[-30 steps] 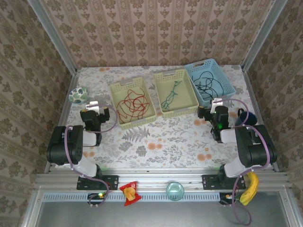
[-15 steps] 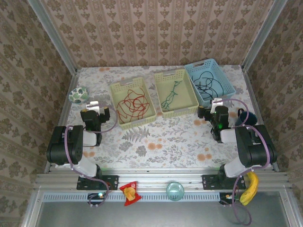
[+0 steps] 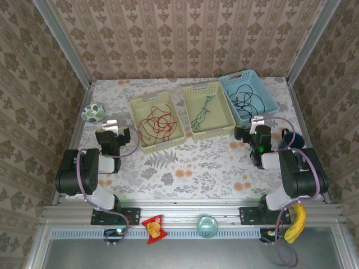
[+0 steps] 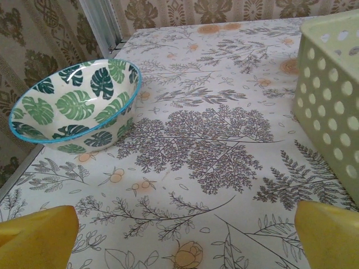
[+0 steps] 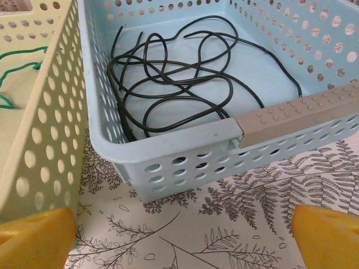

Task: Untangle the cables

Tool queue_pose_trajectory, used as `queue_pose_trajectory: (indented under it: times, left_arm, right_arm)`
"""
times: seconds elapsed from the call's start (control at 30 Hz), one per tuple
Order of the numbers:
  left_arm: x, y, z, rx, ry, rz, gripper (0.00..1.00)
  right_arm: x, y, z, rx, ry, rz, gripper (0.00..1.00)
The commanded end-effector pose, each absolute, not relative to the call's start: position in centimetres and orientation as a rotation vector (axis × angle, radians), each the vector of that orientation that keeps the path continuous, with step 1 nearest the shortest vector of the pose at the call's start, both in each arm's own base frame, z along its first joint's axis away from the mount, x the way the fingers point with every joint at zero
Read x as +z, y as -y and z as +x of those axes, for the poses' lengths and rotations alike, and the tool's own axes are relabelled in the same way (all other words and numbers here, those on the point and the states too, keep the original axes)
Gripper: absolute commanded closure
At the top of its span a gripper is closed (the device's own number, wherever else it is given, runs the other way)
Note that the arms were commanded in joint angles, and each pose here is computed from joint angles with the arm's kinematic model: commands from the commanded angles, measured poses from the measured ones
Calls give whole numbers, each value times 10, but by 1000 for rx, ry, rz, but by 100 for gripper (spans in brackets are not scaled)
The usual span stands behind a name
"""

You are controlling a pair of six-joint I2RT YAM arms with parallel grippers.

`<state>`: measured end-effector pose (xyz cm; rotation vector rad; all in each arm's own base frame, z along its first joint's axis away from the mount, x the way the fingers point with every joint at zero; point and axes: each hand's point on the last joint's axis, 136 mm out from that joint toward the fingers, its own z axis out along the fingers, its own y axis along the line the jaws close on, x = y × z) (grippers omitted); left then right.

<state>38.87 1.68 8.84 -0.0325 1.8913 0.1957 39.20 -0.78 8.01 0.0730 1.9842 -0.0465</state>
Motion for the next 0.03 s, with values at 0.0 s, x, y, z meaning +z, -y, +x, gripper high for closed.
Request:
queue_pose_trajectory:
  times: [0.0]
  left_arm:
    - [101,-14,392,216,-1845,-8,0]
  right_arm:
    - [98,6,400,-32,-1926,64,0]
